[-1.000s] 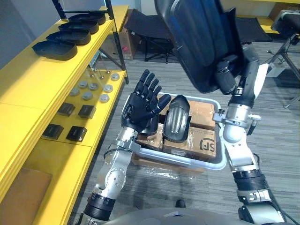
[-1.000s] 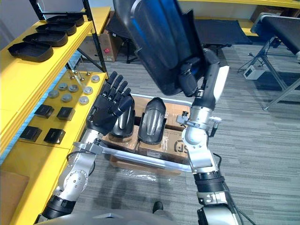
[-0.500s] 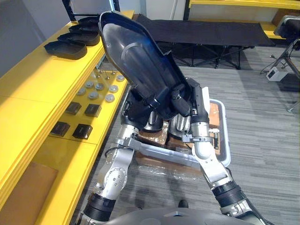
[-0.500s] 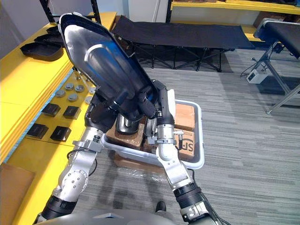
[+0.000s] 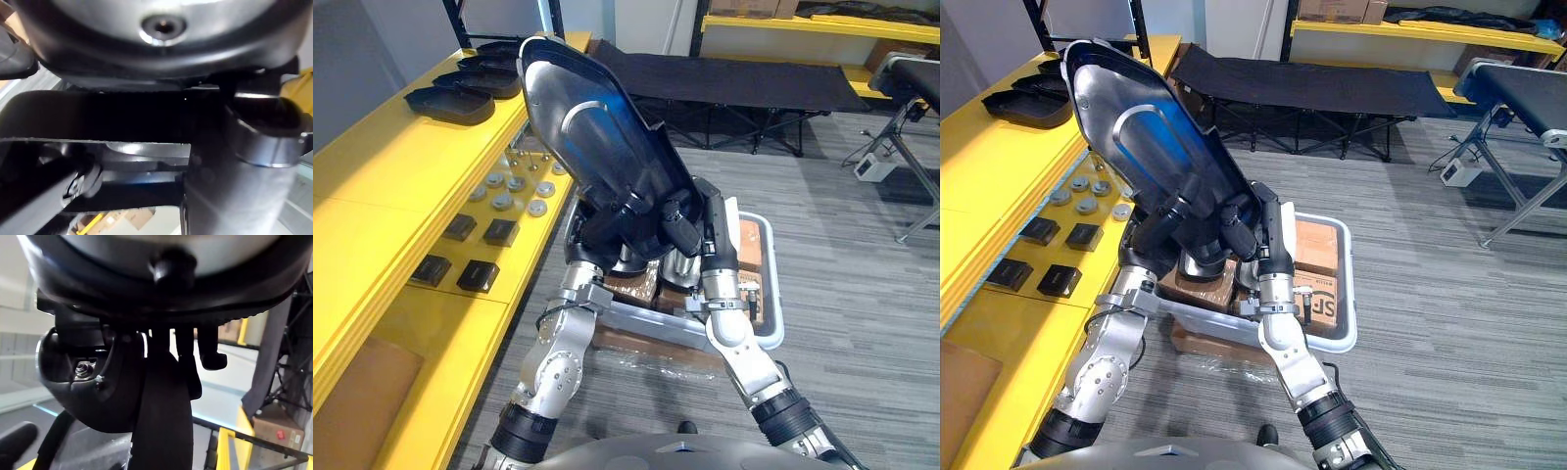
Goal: Walk over and take three plastic housings, then place them on the shelf
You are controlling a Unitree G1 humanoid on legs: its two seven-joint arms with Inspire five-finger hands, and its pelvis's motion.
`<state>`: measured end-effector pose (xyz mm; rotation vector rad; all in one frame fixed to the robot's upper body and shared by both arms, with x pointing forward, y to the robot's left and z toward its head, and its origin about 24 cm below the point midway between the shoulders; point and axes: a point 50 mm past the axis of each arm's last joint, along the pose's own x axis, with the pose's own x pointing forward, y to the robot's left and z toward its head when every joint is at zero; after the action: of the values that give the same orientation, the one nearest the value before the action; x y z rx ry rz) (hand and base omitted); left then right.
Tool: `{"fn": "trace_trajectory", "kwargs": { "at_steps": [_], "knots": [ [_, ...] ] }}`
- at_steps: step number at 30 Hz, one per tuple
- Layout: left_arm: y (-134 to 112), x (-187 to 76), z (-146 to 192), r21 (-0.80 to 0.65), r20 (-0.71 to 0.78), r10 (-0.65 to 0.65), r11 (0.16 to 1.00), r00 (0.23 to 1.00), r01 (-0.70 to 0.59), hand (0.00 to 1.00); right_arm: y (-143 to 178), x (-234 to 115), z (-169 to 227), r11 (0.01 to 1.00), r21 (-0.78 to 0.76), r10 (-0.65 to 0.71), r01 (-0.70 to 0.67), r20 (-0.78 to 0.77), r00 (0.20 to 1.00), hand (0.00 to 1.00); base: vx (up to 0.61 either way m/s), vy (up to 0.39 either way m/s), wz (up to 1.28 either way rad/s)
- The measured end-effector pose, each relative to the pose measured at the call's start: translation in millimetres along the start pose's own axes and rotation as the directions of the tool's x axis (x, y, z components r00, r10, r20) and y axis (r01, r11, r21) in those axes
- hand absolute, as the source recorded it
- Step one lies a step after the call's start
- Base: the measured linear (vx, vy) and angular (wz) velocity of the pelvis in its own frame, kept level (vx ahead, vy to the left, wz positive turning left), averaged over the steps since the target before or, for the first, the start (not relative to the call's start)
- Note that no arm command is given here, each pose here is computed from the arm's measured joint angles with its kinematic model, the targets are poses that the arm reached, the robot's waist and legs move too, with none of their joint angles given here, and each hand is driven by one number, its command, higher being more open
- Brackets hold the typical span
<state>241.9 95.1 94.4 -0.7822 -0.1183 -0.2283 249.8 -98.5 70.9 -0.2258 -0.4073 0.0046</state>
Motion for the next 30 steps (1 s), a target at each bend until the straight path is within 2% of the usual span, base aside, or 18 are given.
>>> {"fn": "trace_trajectory", "kwargs": {
  "at_steps": [2, 9, 10, 19, 21, 25, 28, 30],
  "knots": [
    [7, 0, -1, 0.015, 0.012, 0.039, 0.999, 0.999, -0.039, 0.00, 4, -4, 0, 1.000, 0.001, 0.026, -0.026, 0.001, 1.000, 0.00, 0.00, 0.000, 0.00],
    [8, -1, 2, 0.041, 0.072, 0.104, 0.993, 0.992, -0.107, 0.00, 12, -8, 1, 0.999, 0.014, 0.048, -0.048, 0.000, 0.999, 0.00, -0.02, 0.005, -0.01],
    [8, -1, 2, 0.053, 0.076, 0.105, 0.993, 0.992, -0.110, 0.00, 12, -8, 1, 0.999, 0.016, 0.049, -0.049, -0.001, 0.999, 1.00, -0.04, 0.004, -0.01],
    [7, -1, 4, 0.185, 0.113, 0.111, 0.974, 0.987, -0.131, 0.00, 17, -20, -2, 0.997, 0.049, 0.065, -0.064, -0.030, 0.997, 1.00, -0.01, 0.002, -0.03],
    [9, -2, 5, 0.240, 0.141, 0.144, 0.955, 0.980, -0.175, 0.00, 21, -25, 4, 0.993, 0.098, 0.061, -0.060, -0.012, 0.998, 1.00, -0.01, 0.005, -0.04],
    [12, -2, 10, 0.246, 0.173, 0.182, 0.944, 0.968, -0.221, 0.00, 24, -26, 13, 0.989, 0.123, 0.074, -0.077, 0.028, 0.997, 1.00, 0.00, 0.000, 0.00],
    [11, -2, 11, 0.320, 0.231, 0.215, 0.904, 0.949, -0.283, 0.00, 25, -27, 12, 0.987, 0.132, 0.094, -0.095, 0.015, 0.995, 1.00, -0.01, 0.001, 0.01],
    [16, -5, 18, 0.418, 0.321, 0.248, 0.829, 0.914, -0.372, 0.00, 26, -27, 10, 0.967, 0.231, 0.119, -0.112, -0.019, 0.993, 1.00, 0.00, 0.000, 0.00]
  ]
}}
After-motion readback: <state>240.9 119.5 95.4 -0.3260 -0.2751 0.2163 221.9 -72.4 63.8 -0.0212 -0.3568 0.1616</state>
